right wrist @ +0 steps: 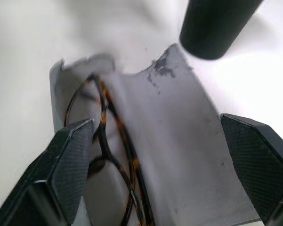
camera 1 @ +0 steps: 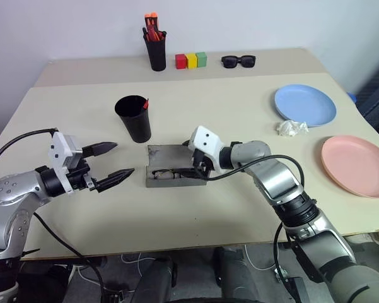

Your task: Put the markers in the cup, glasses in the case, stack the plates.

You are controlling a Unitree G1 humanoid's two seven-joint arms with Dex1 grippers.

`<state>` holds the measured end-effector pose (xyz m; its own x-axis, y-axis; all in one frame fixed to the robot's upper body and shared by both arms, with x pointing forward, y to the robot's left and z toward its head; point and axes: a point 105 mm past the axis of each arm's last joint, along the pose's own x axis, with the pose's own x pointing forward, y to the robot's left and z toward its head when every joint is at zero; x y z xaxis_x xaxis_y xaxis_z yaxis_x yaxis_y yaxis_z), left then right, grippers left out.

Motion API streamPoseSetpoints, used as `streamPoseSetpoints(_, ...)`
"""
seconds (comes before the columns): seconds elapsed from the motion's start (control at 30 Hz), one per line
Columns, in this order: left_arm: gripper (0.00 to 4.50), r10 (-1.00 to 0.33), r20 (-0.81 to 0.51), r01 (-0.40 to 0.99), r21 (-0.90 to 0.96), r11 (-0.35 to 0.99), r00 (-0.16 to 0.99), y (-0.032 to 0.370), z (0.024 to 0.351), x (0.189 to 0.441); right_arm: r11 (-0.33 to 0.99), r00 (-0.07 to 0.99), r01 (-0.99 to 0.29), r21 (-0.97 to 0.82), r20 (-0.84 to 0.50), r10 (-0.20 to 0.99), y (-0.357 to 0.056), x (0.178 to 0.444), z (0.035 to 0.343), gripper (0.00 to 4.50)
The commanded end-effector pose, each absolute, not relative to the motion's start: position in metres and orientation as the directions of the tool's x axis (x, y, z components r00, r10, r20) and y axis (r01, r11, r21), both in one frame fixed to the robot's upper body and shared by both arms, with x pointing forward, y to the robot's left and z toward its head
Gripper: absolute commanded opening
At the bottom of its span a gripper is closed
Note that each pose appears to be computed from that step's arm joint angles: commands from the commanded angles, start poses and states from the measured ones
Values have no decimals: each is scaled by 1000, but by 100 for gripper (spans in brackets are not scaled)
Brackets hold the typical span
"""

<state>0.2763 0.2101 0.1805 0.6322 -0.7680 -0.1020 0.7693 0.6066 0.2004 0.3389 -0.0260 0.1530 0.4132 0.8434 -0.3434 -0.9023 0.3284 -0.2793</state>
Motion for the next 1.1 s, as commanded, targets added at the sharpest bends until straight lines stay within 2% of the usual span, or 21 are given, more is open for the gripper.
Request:
streamPoseSetpoints(0.03, 425, -765, -85, 764, 191, 617, 639, 205, 183, 283, 328, 376, -915, -237, -201, 904, -30, 333, 193, 448)
streamPoseSetpoints(0.1, 376, -769, -77, 769, 165, 618, 635, 201, 182, 289, 312, 347, -928, -205, -160, 924, -37, 327, 202, 450)
streamPoseSetpoints(0.27, 127, -763, -31, 758, 146, 636, 646, 178, 183, 310, 302, 310, -947, -107, -69, 948, -57, 318, 216, 450)
streamPoseSetpoints(0.3, 67, -752, -30, 746, 153, 648, 659, 171, 182, 318, 267, 270, -962, -51, -54, 961, -62, 310, 216, 450)
streamPoseSetpoints(0.33, 23, -737, -33, 731, 165, 662, 675, 166, 181, 325, 233, 233, -972, -11, -56, 971, -66, 302, 214, 450)
streamPoseSetpoints(0.37, 3, -722, -43, 715, 186, 674, 691, 160, 181, 333, 213, 214, -977, -23, -76, 974, -72, 295, 210, 450)
streamPoseSetpoints(0.5, 3, -674, -39, 665, 213, 715, 737, 136, 182, 360, 242, 240, -970, 29, -47, 970, -96, 287, 210, 450)
streamPoseSetpoints(0.63, 3, -682, -18, 663, 256, 704, 731, 107, 189, 375, 310, 308, -950, 23, -71, 949, -108, 289, 204, 450)
streamPoseSetpoints(0.77, 3, -669, 13, 648, 235, 725, 743, 99, 199, 386, 328, 327, -944, 17, -62, 943, -106, 287, 204, 450)
streamPoseSetpoints(0.97, 3, -594, -102, 598, 257, 759, 798, 102, 183, 406, 373, 373, -928, 3, -57, 926, -106, 292, 202, 450)
streamPoseSetpoints(1.1, 3, -622, -232, 664, 238, 709, 747, 91, 164, 406, 380, 380, -925, -6, -59, 923, -102, 295, 200, 450)
